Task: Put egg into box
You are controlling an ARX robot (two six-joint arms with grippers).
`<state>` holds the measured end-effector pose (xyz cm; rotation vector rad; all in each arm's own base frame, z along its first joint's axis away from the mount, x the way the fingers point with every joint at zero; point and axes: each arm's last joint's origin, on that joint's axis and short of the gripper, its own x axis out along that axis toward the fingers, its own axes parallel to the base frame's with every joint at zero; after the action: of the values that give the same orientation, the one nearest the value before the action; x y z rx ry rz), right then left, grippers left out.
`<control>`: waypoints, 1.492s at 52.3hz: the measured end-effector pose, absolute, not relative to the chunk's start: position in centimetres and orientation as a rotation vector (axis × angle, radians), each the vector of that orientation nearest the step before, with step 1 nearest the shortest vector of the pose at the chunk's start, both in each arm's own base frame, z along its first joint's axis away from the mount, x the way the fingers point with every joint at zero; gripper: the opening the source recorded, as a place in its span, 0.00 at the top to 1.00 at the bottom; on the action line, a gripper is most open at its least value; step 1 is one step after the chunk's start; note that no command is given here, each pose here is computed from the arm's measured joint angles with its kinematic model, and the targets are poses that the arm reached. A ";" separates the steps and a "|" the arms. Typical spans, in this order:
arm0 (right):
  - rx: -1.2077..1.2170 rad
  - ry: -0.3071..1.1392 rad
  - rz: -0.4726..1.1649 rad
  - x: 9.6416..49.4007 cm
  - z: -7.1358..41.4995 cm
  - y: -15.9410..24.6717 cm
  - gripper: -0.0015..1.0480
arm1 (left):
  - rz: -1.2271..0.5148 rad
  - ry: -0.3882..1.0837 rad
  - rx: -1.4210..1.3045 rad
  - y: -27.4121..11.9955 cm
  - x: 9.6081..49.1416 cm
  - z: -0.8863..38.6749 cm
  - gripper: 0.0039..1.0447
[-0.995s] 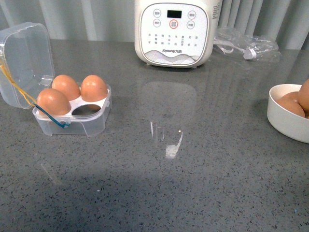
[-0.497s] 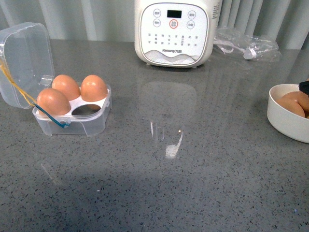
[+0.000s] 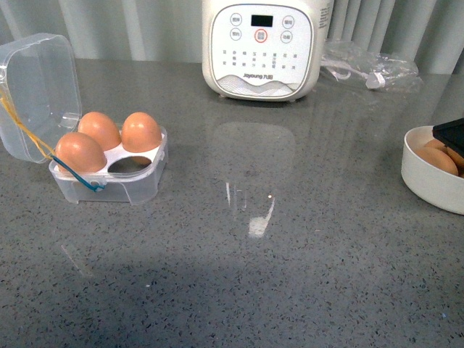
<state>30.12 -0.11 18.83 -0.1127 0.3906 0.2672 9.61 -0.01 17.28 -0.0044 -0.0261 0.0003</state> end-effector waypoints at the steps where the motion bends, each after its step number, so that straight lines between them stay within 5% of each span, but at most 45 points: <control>1: -0.113 0.390 0.267 30.1 18.8 -0.1 0.13 | 0.000 -0.026 -0.004 0.0 9.6 17.3 0.06; 16: -0.102 0.387 0.267 30.2 19.2 0.0 0.60 | 0.000 -0.026 -0.004 0.0 9.6 17.3 0.06; 29: -0.061 0.327 0.297 30.1 21.6 0.9 0.60 | 0.000 -0.026 -0.004 0.0 9.6 17.3 0.06; 41: -0.004 0.204 0.589 30.6 25.9 7.7 0.61 | 0.000 -0.026 -0.004 0.0 9.6 17.3 0.06; 51: -0.041 0.225 0.822 32.3 24.7 15.1 0.61 | 0.000 -0.026 -0.004 0.0 9.6 17.3 0.06; 78: -0.052 0.281 1.034 33.9 22.6 22.7 0.61 | 0.000 -0.026 -0.004 0.0 9.6 17.3 0.06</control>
<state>33.94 22.68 22.63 -0.0519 0.2811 1.0340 9.61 -0.01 17.28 -0.0044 -0.0261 0.0003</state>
